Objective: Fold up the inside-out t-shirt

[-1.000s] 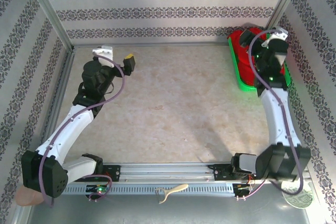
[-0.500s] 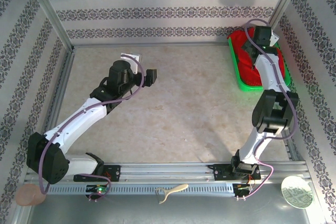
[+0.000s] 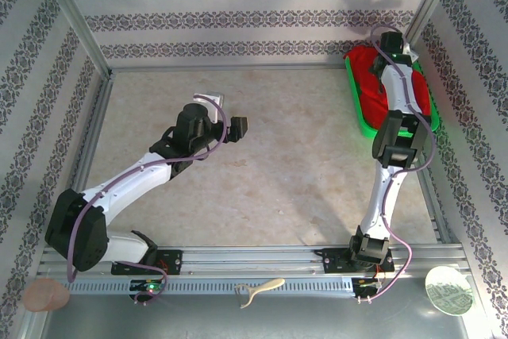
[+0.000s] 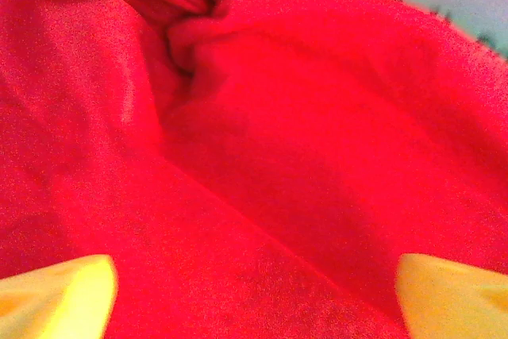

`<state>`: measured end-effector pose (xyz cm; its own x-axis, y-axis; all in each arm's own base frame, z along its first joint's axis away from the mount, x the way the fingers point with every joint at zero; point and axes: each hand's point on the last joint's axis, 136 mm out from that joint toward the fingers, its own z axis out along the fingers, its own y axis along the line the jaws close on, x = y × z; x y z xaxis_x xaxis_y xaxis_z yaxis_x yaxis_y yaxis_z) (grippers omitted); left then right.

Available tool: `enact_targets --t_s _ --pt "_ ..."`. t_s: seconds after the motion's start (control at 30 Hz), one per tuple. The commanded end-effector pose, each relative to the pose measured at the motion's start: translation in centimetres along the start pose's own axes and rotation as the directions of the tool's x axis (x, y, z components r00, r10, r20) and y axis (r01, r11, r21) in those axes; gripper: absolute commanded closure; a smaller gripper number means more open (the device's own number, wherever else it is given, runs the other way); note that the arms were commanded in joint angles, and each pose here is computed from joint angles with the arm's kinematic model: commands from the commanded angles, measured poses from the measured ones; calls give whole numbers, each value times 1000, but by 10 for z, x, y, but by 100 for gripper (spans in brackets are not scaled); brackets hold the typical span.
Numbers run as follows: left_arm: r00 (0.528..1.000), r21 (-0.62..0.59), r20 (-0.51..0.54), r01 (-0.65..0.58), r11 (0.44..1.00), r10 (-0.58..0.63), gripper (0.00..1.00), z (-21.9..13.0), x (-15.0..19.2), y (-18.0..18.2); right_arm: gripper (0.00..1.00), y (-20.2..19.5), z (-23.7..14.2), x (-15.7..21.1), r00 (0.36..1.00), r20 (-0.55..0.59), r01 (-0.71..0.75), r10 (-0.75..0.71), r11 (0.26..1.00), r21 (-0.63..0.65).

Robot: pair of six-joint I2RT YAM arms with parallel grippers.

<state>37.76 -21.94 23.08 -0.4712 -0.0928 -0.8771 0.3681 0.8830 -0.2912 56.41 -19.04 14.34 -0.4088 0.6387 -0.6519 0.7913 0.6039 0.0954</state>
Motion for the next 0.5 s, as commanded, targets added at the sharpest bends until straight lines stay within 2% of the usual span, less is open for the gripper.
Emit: enact_targets --t_s 0.0,0.07,0.1,0.13,0.3,0.4,0.47 --pt "1000 47 27 6 999 -7 1 0 -4 -11 34 -3 10 13 995 -92 -39 37 999 -22" --pt "1000 34 24 -1 999 0 1 -2 -3 -9 78 2 6 13 993 -113 -53 45 996 -70" --pt "1000 31 23 -4 1000 3 1 -3 -2 -8 94 4 2 10 993 -107 -55 45 994 -93" --pt "1000 29 22 -3 1000 2 1 -5 -1 -7 100 9 -8 3 995 -90 -54 43 990 -130" --pt "999 16 25 25 1000 -26 1 -15 -2 -5 100 43 -87 -29 1000 7 -25 29 940 -341" --pt "999 -16 25 42 999 -42 1 -21 -1 1 100 59 -120 -22 986 -73 -165 149 846 -507" --pt "999 -27 20 45 999 -45 1 -26 0 3 100 76 -150 -16 986 -50 -159 162 779 -606"
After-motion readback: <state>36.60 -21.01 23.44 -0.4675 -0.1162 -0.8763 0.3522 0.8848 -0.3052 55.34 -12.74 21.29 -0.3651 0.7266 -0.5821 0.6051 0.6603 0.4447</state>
